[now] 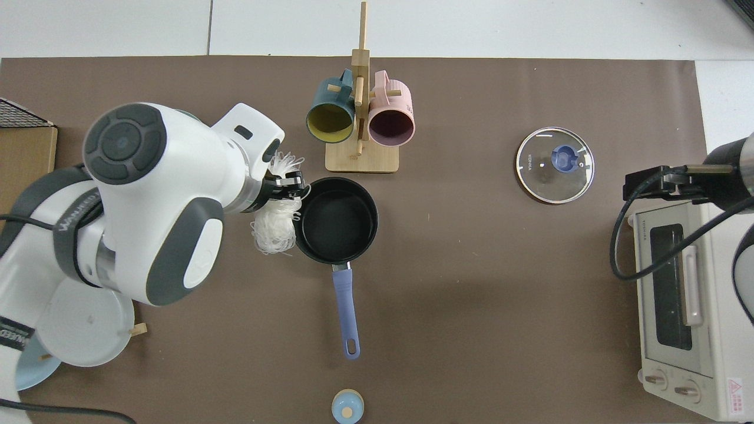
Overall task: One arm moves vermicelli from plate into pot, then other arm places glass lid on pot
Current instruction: 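Carry the vermicelli with the left gripper over the black saucepan, then release the vermicelli into the saucepan while the right gripper reaches the lid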
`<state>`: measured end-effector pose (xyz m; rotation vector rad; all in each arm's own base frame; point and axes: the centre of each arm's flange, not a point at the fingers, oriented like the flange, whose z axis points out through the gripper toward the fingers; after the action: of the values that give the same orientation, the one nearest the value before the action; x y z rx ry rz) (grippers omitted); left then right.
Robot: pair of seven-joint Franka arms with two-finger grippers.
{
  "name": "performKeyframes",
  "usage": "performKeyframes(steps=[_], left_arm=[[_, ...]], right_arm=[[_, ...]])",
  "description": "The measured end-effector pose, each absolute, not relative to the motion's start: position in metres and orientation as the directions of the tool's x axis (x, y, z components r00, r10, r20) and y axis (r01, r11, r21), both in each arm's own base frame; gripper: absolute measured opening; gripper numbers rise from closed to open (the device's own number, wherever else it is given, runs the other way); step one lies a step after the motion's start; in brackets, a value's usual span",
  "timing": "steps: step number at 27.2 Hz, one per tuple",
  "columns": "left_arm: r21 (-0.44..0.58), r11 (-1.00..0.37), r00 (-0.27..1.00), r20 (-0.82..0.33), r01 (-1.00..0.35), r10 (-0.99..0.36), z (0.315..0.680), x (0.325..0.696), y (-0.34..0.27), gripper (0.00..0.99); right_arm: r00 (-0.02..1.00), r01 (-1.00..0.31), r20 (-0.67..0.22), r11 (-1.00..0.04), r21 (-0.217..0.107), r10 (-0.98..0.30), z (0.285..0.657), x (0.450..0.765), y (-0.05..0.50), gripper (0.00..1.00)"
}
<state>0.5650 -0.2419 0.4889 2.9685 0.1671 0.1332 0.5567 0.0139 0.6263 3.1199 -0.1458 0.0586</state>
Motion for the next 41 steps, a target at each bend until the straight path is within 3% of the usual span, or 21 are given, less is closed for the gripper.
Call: performKeyframes(steps=[4,9,18,29,36,37,39,40,41], left_arm=[[0.193,-0.975,0.989,0.080,0.107,0.124,0.466,0.557,-0.258,0.357],[0.216,-0.969,0.987,0.072,0.122,0.141,0.437,0.551,-0.274,0.357],[0.261,-0.956,0.987,0.044,0.136,0.152,0.390,0.544,-0.310,0.357],[0.262,-0.956,0.990,0.016,0.134,0.143,0.343,0.551,-0.311,0.357],[0.254,-0.957,0.988,0.018,0.142,0.152,0.353,0.557,-0.304,0.700],[0.249,-0.957,0.988,0.015,0.146,0.154,0.357,0.560,-0.301,0.797],[0.235,-0.960,0.987,0.007,0.154,0.160,0.372,0.566,-0.293,0.877],[0.227,-0.961,0.987,0.004,0.158,0.163,0.382,0.570,-0.288,0.978],[0.220,-0.962,0.986,0.001,0.161,0.166,0.394,0.573,-0.284,0.991]], right_arm=[[0.996,-0.080,0.039,-0.996,0.024,-0.079,0.627,0.574,0.017,1.00],[0.997,-0.066,0.029,-0.998,0.023,-0.065,0.607,0.618,0.023,1.00],[0.998,-0.055,-0.008,-0.998,0.035,-0.055,0.517,0.697,0.024,1.00],[1.000,-0.025,0.010,-0.999,0.027,-0.025,0.432,0.732,0.020,0.99],[0.999,0.020,0.029,-0.999,0.027,0.021,0.369,0.730,0.007,0.99],[0.999,0.022,0.026,-0.999,0.027,0.023,0.362,0.728,0.005,0.99],[0.999,0.025,0.025,-0.999,0.027,0.026,0.350,0.726,0.003,0.99],[0.999,0.027,0.027,-0.999,0.027,0.028,0.345,0.725,0.003,0.99],[0.999,0.029,0.027,-0.999,0.027,0.029,0.340,0.723,0.002,0.99]])
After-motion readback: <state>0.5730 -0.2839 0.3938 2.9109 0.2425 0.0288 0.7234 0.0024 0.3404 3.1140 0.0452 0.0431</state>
